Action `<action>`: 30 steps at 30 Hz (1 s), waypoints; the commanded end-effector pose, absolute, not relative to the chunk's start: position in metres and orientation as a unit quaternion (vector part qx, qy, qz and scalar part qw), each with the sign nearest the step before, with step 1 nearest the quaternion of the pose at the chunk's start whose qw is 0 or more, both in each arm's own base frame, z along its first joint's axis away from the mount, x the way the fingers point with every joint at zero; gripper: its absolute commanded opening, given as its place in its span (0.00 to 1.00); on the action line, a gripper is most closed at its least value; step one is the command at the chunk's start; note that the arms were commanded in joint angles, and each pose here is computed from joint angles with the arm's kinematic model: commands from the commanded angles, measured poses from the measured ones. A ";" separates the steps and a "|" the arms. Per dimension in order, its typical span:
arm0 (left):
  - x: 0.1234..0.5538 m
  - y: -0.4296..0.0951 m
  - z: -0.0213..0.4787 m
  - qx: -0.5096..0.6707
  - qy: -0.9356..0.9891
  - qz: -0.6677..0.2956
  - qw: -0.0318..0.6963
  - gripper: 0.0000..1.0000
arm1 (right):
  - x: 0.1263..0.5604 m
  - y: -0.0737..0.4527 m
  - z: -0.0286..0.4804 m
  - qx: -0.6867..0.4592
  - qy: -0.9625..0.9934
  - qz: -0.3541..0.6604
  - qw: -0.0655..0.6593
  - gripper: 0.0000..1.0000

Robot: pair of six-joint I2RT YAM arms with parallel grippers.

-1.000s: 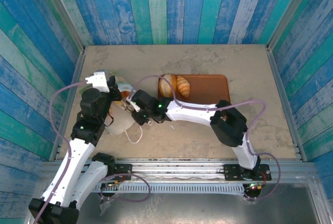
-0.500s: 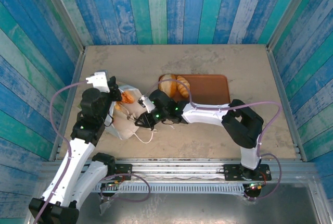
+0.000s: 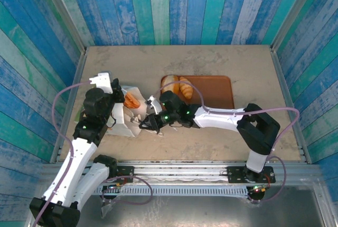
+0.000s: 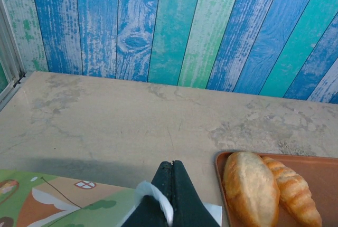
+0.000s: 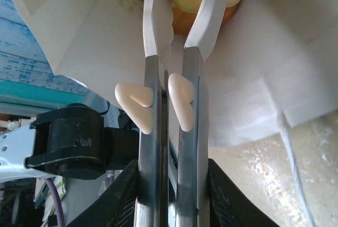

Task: Take the fake bread out of the paper bag

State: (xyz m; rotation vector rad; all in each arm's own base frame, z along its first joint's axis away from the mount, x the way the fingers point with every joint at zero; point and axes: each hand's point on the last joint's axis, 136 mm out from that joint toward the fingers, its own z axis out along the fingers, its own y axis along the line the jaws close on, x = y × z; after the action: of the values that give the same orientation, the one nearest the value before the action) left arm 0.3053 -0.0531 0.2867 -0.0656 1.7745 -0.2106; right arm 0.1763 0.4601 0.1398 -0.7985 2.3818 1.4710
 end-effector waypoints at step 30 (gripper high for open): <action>0.294 -0.065 0.314 0.063 0.757 -0.074 0.646 0.00 | 0.195 0.412 0.159 -0.326 0.858 0.322 0.231 0.46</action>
State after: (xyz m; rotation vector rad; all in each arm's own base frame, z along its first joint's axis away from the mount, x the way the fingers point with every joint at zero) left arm 0.3028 -0.0602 0.2879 0.0414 1.7814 -0.1880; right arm 0.1875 0.4159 0.1460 -0.8841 2.4309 0.9512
